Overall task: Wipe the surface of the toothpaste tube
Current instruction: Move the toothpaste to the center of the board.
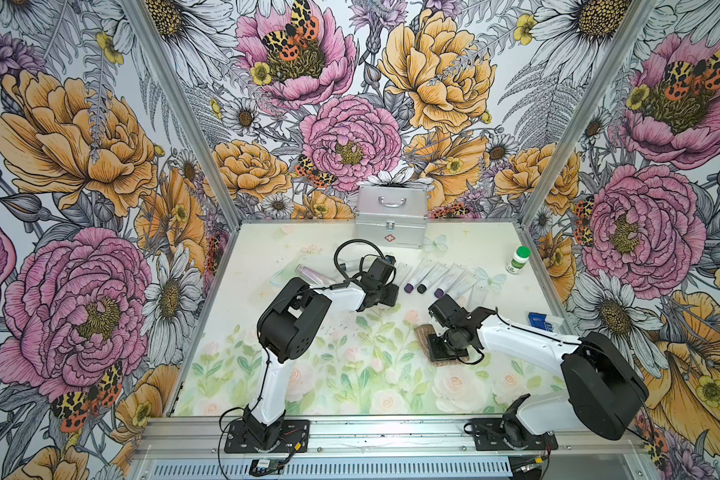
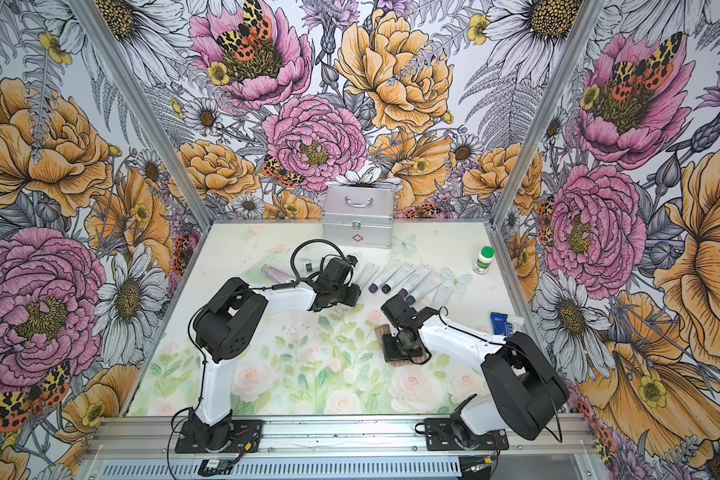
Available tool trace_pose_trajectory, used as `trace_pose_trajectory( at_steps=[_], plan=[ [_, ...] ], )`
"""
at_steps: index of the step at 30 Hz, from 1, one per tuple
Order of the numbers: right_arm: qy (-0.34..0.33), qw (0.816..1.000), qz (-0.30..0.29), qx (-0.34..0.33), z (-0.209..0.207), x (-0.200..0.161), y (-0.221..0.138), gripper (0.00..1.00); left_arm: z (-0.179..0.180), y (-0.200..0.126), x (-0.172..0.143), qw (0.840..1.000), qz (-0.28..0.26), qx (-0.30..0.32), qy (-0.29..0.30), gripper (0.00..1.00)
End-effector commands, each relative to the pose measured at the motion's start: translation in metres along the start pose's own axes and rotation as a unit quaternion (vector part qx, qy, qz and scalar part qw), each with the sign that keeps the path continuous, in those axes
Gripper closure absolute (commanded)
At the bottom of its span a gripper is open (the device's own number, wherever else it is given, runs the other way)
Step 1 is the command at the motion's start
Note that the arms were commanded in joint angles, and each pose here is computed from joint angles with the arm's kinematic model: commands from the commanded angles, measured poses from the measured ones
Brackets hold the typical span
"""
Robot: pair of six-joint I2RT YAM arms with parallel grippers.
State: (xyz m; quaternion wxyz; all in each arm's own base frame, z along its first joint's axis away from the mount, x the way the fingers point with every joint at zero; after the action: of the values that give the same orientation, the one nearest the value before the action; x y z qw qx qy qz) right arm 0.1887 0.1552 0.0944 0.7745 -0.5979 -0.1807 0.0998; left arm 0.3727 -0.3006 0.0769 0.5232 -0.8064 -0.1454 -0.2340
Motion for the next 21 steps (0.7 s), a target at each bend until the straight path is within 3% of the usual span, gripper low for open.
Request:
trace_pose_trajectory(
  at_steps=[1,7,10,15,21],
  plan=[
    [-0.003,1.000,-0.022,-0.006,0.003,0.008,-0.009,1.00,0.003,0.008,0.002,0.999,0.032,-0.004,0.009,0.70],
    [-0.007,1.000,-0.019,-0.009,0.002,0.008,-0.007,1.00,-0.004,0.018,0.012,0.999,0.032,-0.013,0.007,0.67],
    [-0.007,1.000,-0.020,-0.011,0.002,0.009,-0.008,1.00,-0.007,0.015,0.016,1.000,0.026,-0.017,0.003,0.56],
    [-0.006,1.000,-0.017,-0.010,0.002,0.009,-0.006,1.00,-0.008,-0.008,0.028,1.000,-0.003,-0.010,-0.006,0.28],
    [-0.008,1.000,-0.024,-0.006,0.005,0.010,-0.010,1.00,0.014,-0.049,0.043,0.999,-0.032,0.017,-0.040,0.19]
  ],
)
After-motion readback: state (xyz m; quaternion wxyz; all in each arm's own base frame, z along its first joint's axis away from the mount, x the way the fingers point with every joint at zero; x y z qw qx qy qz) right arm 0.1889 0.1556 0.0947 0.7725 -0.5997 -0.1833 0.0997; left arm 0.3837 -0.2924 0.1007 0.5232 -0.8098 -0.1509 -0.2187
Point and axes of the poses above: each gripper's point midway between its finger pads, its own y axis out along the fingers, its own z axis along the line the jaws close on, x = y × z, the point moved 7 cm from there along -y, back along the fingers, and after that the axes turned 15 degrees about -y, right-handed, at the moved point
